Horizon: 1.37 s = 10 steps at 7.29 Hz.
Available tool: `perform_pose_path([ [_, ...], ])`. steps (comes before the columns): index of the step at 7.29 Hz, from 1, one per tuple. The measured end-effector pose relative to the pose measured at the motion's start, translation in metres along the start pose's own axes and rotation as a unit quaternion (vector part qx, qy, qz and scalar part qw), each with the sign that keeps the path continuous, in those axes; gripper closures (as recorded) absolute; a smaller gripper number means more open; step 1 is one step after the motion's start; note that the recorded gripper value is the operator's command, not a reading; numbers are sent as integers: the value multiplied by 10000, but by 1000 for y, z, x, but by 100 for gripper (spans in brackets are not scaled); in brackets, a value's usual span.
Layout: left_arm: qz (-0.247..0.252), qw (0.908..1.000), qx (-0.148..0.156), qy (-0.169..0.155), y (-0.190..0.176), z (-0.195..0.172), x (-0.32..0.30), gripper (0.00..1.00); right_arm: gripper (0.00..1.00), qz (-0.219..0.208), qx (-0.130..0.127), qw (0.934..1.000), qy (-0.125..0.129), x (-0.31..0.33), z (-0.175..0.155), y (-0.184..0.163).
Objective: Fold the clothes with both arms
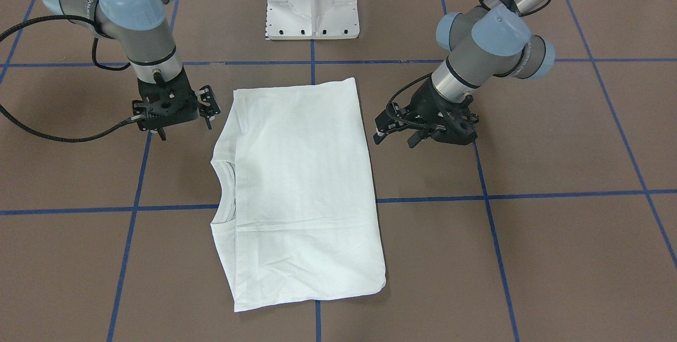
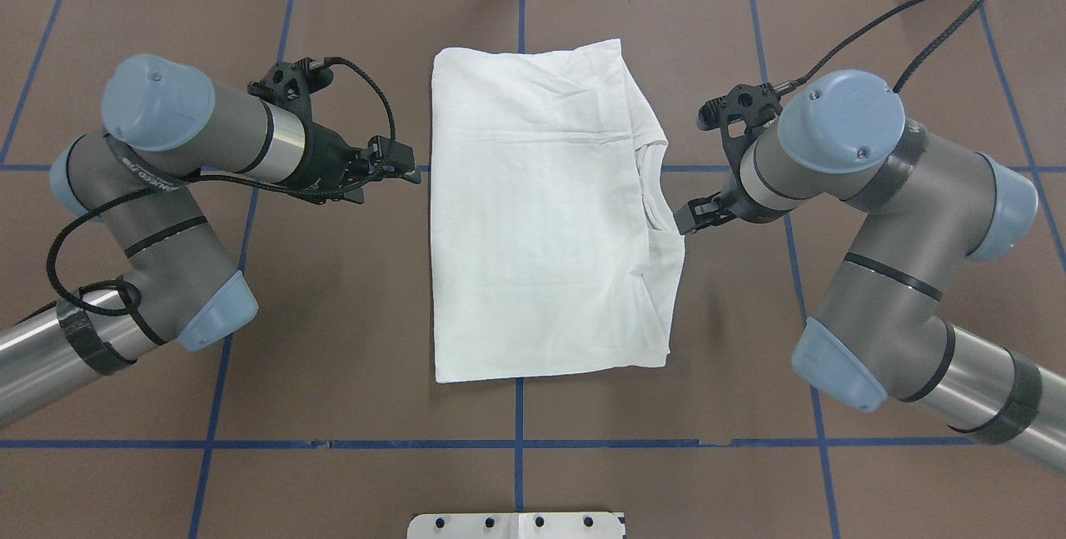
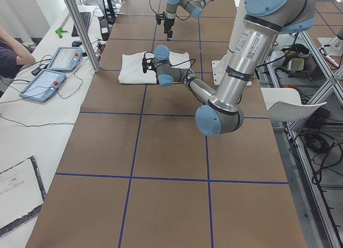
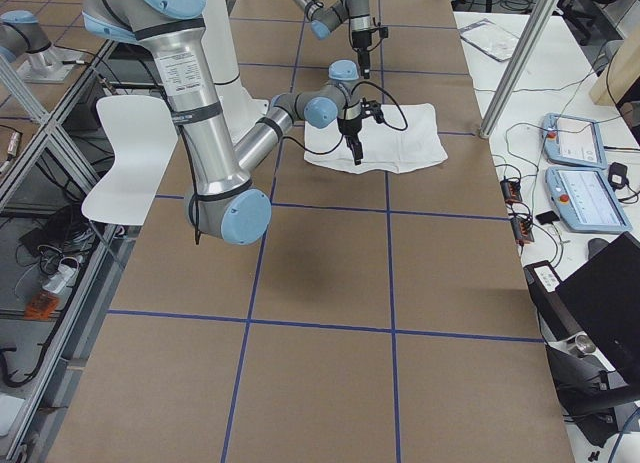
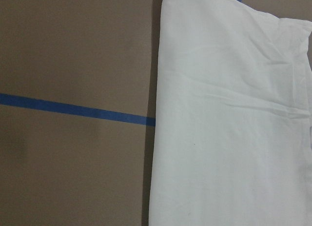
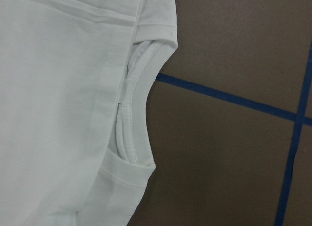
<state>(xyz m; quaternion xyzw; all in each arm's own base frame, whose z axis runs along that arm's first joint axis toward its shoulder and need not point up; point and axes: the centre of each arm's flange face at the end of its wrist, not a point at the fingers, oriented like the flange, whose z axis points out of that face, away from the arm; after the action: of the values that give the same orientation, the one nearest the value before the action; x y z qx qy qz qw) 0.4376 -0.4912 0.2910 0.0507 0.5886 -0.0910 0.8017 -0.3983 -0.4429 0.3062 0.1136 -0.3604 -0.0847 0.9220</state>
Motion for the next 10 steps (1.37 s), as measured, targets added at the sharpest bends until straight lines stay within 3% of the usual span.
perform_pose_path([
  [3,-564,9976,-403,77,54,22,20,0,0,1157,-491,9904,-569,-25,-18,22],
  [5,-1278,9890,-740,87,112,30,45,1,0,1651,-680,9813,-714,-31,-26,27],
  [8,-1839,9794,-749,-362,183,65,55,2,0,1874,-749,9762,-797,-35,-32,29],
  [10,-1892,9781,-671,-551,192,76,50,2,0,1889,-755,9757,-810,-37,-33,28],
])
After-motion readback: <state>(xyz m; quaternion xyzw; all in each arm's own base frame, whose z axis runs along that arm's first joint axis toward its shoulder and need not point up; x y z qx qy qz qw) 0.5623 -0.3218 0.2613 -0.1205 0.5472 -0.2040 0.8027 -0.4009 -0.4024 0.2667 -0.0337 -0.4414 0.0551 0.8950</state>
